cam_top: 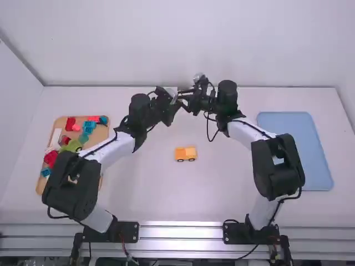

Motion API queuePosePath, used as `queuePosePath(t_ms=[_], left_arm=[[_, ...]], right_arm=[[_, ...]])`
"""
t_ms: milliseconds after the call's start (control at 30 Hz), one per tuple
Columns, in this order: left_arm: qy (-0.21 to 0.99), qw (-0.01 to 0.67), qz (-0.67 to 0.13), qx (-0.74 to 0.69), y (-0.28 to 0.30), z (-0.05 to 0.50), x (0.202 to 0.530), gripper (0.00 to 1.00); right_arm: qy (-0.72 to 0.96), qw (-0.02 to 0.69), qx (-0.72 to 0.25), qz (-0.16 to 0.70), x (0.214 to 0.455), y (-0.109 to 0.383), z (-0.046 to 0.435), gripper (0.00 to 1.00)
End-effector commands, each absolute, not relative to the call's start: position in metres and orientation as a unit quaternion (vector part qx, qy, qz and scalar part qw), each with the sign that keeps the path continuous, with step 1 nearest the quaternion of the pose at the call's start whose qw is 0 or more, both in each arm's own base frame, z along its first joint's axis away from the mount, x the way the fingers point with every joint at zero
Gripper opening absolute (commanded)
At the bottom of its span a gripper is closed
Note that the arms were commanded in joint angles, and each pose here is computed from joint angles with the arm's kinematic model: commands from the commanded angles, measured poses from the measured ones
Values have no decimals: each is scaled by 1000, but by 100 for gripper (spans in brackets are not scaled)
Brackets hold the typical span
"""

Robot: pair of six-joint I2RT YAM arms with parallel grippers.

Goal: Assemble lego blocks to make yellow taxi

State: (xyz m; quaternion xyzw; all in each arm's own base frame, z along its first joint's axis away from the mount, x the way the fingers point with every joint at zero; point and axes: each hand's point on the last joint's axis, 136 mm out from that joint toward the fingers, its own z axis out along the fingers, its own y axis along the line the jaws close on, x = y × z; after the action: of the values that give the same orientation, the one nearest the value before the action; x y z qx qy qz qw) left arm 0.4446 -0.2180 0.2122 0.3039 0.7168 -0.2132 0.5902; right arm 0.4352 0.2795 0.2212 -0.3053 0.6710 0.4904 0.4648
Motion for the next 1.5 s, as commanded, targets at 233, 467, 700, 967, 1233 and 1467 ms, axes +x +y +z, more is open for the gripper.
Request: queuePosePath(t_ms=[233, 467, 700, 967, 1233, 1467], left_arm=[[692, 612, -222, 313, -223, 231, 444, 44], [712, 592, -218, 307, -220, 219, 443, 99], [779, 543, -164, 268, -197, 182, 448, 99], [808, 527, -116, 236, -178, 167, 454, 99], [815, 547, -42, 188, -149, 179, 463, 99], [804, 576, 6, 146, -120, 213, 444, 99]], right_arm=[[673, 458, -307, 493, 434, 284, 218, 27], [703, 515, -253, 421, 470, 263, 215, 23], [763, 540, -212, 285, 492, 216, 213, 17], [873, 351, -293, 169, 450, 194, 166, 17], [910, 213, -317, 162, 407, 195, 107, 18], [906, 172, -350, 163, 395, 200, 81, 18]])
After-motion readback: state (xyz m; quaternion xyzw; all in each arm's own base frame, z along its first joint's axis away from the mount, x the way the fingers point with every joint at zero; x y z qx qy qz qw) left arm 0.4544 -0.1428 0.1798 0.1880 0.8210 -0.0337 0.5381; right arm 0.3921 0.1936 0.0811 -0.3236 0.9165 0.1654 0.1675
